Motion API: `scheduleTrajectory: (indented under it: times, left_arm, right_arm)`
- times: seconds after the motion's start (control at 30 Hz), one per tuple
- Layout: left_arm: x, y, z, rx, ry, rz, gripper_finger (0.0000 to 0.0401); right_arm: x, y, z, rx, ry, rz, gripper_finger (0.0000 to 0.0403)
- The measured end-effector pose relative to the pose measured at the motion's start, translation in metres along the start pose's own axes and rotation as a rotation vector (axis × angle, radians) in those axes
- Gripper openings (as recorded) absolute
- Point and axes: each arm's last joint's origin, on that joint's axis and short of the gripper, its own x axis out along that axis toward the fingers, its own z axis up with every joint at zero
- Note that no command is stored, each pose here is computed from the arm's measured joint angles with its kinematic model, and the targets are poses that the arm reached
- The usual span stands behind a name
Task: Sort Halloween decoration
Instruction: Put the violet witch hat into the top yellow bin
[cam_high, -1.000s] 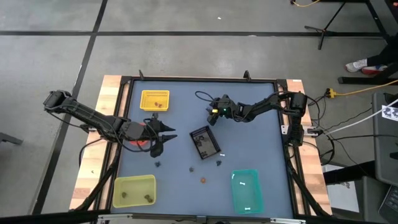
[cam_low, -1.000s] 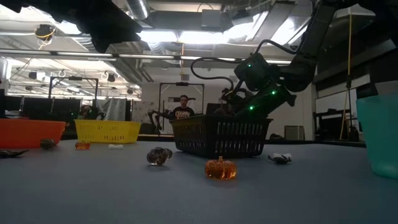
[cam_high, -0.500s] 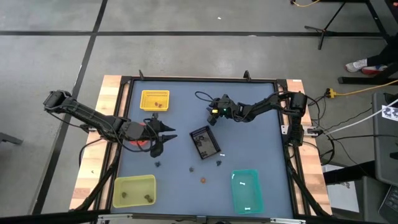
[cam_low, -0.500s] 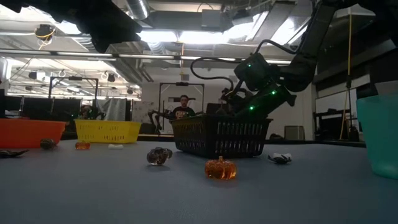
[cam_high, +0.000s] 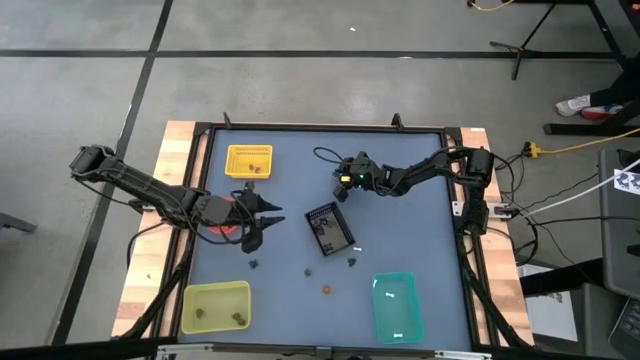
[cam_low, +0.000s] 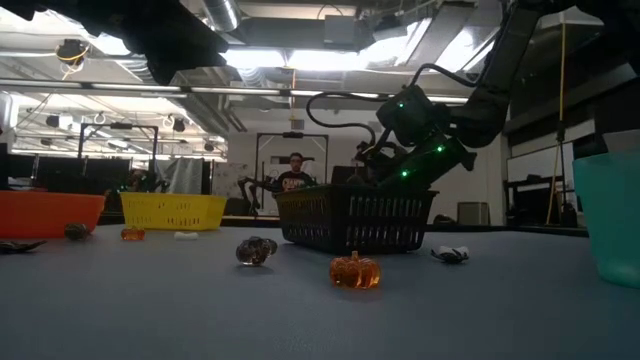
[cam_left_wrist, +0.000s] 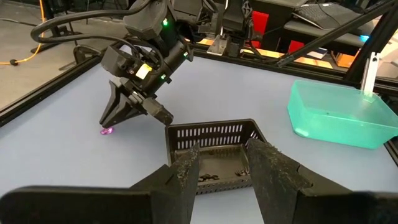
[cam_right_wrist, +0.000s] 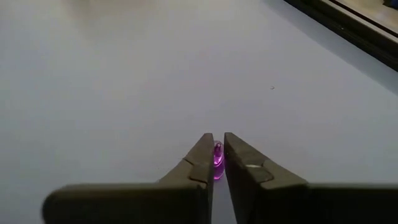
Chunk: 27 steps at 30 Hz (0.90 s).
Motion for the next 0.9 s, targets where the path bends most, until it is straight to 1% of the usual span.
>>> scheduleTrajectory:
  times: [0.13, 0.2, 0.63, 0.73, 0.9]
  left_arm:
    - [0.0, 0.0, 0.0, 0.0, 0.0, 0.0, 0.0121]
    - [0.0, 0.0, 0.0, 0.0, 0.0, 0.0, 0.0121]
    - [0.0, 0.0, 0.0, 0.0, 0.0, 0.0, 0.0121]
    - [0.0, 0.0, 0.0, 0.0, 0.0, 0.0, 0.0121]
    - [0.0, 0.0, 0.0, 0.0, 0.0, 0.0, 0.0121]
  right_arm:
    - [0.0, 0.0, 0.0, 0.0, -0.002, 0.001, 0.0009]
    - [0.0, 0.0, 0.0, 0.0, -0.002, 0.0, 0.0003]
    - [0.0, 0.0, 0.001, -0.002, -0.002, 0.001, 0.0001]
    - [0.002, 0.001, 0.008, -0.005, -0.019, 0.003, 0.0001]
    - [0.007, 0.005, 0.029, -0.037, -0.058, 0.015, 0.0001]
